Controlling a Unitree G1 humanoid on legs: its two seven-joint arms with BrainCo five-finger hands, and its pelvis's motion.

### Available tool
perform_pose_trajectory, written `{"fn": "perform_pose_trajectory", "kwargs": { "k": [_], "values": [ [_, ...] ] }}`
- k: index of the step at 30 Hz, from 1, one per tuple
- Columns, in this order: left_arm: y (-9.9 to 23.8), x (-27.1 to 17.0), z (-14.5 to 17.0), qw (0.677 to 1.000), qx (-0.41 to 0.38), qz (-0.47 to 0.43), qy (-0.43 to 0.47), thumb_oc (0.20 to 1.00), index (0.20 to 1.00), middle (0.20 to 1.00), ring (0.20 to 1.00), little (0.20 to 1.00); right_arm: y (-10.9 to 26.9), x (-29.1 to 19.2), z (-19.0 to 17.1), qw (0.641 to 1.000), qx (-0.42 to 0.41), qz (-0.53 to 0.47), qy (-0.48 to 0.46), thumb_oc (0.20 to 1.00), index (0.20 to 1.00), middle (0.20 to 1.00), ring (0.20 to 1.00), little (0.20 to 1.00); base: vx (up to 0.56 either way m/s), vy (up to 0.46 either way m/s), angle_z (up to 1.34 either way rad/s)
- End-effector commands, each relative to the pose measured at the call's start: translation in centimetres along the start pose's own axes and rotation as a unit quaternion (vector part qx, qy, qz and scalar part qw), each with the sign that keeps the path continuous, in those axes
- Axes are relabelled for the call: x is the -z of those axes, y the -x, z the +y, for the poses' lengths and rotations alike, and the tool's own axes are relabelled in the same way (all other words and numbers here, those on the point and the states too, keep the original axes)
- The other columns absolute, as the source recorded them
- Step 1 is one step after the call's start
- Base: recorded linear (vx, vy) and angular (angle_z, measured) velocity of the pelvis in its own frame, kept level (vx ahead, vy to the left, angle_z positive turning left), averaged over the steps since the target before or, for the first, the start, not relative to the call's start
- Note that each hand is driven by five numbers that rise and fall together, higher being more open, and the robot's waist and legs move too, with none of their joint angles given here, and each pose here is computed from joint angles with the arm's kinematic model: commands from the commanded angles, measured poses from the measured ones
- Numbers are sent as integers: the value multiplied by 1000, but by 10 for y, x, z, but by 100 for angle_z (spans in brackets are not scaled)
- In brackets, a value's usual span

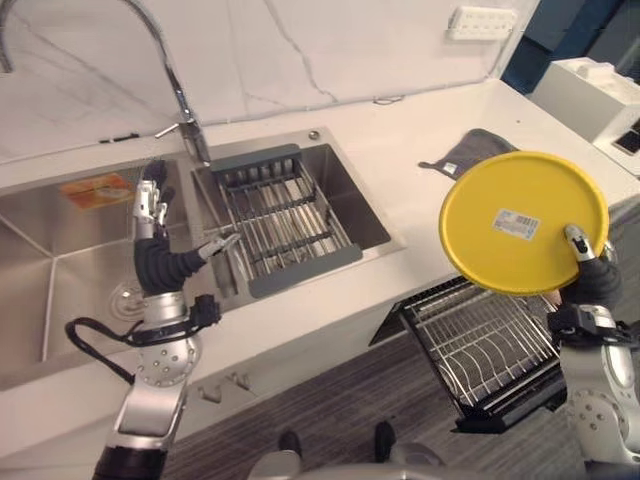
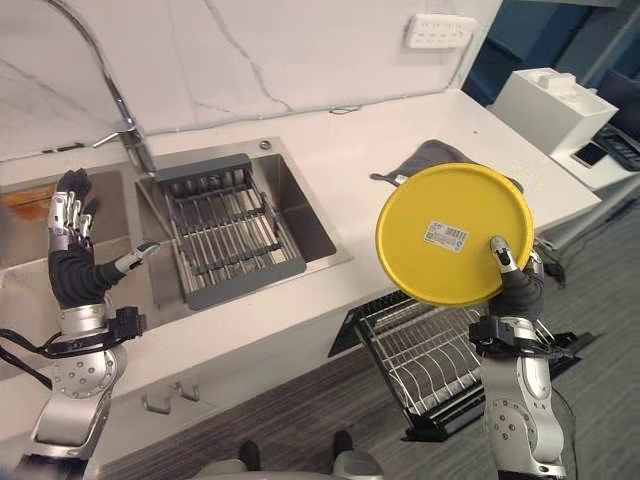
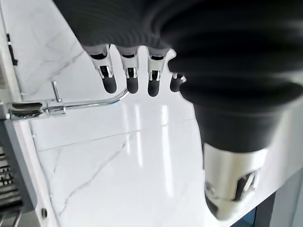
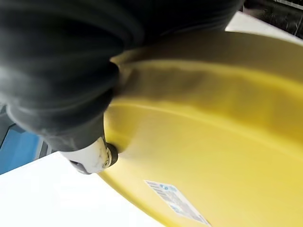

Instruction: Place the dishes in the dishwasher.

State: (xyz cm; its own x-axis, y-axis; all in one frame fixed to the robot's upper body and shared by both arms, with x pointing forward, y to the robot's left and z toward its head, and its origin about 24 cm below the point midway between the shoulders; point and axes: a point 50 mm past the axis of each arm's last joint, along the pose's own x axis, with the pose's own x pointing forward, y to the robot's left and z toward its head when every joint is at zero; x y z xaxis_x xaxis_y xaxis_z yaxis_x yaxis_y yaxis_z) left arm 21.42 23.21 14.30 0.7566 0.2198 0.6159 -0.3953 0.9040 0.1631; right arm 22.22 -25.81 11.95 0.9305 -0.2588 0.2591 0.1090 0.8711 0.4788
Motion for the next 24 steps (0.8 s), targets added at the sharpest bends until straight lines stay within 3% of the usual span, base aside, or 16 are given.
{"fn": "perform_pose_trajectory", "kwargs": {
  "k": [1, 9, 16, 24],
  "values": [
    [-10, -24, 6, 997, -16, -77, -8, 1000, 1000, 1000, 1000, 1000, -21, -53, 27, 985, -68, -160, 6, 200, 200, 200, 200, 200, -209, -225, -136],
    [-24, -32, -2, 994, 6, -111, -11, 1000, 1000, 1000, 1000, 1000, -17, -49, 40, 980, -72, -184, -25, 200, 200, 200, 200, 200, -83, -461, -22],
    [-24, -35, 0, 992, -31, -118, -13, 1000, 1000, 1000, 1000, 1000, -22, -60, 63, 969, -146, -199, -1, 200, 200, 200, 200, 200, -83, -602, -24],
    [-16, -33, -9, 993, -10, -115, 15, 1000, 1000, 1000, 1000, 1000, -19, -57, 61, 968, -136, -201, 68, 200, 200, 200, 200, 200, -75, -149, 31]
  ]
}}
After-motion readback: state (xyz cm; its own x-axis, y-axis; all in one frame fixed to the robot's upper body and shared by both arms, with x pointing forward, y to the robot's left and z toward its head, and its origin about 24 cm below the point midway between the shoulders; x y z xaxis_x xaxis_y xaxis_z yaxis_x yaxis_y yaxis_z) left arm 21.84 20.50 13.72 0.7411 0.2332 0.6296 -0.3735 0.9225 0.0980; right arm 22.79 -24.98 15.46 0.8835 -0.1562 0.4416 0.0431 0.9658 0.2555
